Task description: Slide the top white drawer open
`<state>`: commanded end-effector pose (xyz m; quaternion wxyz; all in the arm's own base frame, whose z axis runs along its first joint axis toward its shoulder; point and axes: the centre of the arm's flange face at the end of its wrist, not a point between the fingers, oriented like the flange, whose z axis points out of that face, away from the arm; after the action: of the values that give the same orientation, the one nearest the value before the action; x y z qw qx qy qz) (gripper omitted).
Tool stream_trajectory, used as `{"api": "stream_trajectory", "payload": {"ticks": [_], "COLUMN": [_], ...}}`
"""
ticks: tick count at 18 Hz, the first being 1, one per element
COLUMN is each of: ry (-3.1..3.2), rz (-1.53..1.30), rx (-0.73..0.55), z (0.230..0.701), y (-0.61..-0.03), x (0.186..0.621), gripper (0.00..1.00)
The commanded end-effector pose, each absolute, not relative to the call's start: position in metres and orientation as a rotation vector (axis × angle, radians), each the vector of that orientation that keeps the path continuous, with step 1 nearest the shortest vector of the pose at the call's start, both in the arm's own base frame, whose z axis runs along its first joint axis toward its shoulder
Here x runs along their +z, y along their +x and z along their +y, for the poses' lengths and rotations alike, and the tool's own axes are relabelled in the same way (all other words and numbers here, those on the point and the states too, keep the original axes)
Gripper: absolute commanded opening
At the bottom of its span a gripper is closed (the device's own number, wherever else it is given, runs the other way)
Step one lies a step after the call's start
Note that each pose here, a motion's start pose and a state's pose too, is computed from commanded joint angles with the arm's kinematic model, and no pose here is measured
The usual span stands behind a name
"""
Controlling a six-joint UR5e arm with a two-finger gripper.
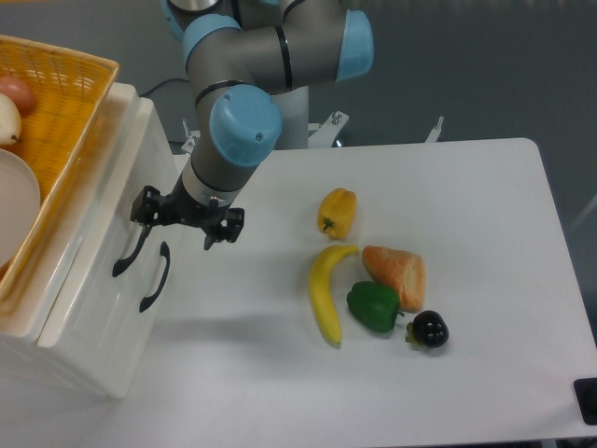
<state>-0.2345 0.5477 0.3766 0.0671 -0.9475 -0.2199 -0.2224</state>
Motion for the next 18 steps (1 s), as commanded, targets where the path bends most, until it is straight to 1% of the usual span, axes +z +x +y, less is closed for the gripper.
{"api": "stream_trajectory", "payload": {"ticks": [18], "ry": [-2.870], "rz": [-0.633], "rx": [-0.672], "z": [0.5533], "y": [-0.2282], "x": [0.3714], "gripper": [1.00]}}
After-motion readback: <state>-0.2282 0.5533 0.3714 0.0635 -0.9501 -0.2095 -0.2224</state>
